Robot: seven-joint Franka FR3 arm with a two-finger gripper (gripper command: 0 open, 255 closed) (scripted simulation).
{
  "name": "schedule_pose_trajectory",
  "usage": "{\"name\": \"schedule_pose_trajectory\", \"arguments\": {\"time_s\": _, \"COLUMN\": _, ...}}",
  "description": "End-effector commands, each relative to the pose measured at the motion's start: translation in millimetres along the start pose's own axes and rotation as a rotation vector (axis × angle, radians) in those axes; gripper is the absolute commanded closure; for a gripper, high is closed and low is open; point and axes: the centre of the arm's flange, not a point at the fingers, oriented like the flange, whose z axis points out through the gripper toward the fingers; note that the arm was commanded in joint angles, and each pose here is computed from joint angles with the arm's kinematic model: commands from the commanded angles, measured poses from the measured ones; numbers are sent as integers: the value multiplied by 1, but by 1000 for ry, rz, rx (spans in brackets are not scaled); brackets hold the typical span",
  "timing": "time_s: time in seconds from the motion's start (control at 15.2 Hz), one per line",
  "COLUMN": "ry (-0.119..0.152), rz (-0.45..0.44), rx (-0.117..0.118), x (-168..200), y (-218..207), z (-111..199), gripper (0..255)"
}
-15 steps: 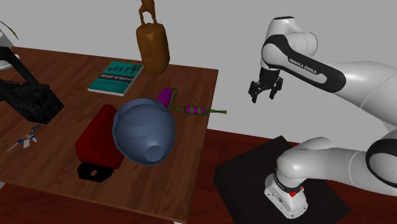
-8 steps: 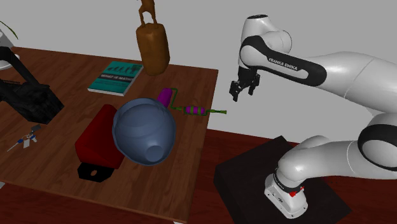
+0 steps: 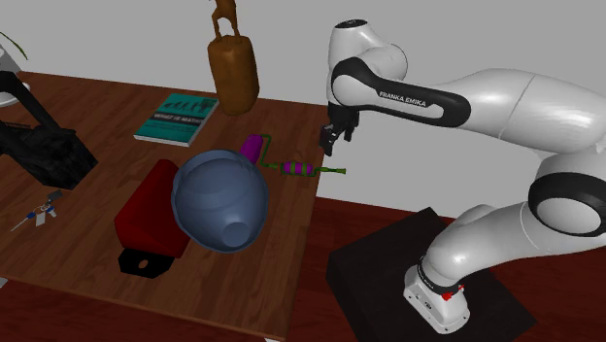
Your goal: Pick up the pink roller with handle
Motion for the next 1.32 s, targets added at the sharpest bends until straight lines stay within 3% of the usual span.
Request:
{"name": "schedule_pose_trajectory", "arguments": {"time_s": 0.0, "ry": 14, "rz": -69, "rx": -8, "x": 11, "y": -27, "z": -5, "gripper": 0}}
{"name": "schedule_pose_trajectory", "arguments": {"time_s": 0.66, "ry": 81, "rz": -403, "rx": -50, "x": 43, "y": -153, "z": -19, "gripper": 0}}
{"name": "schedule_pose_trajectory", "arguments": {"time_s": 1.25, "ry": 81, "rz": -403, "rx": -50, "x": 45, "y": -151, "z": 21, "gripper": 0}}
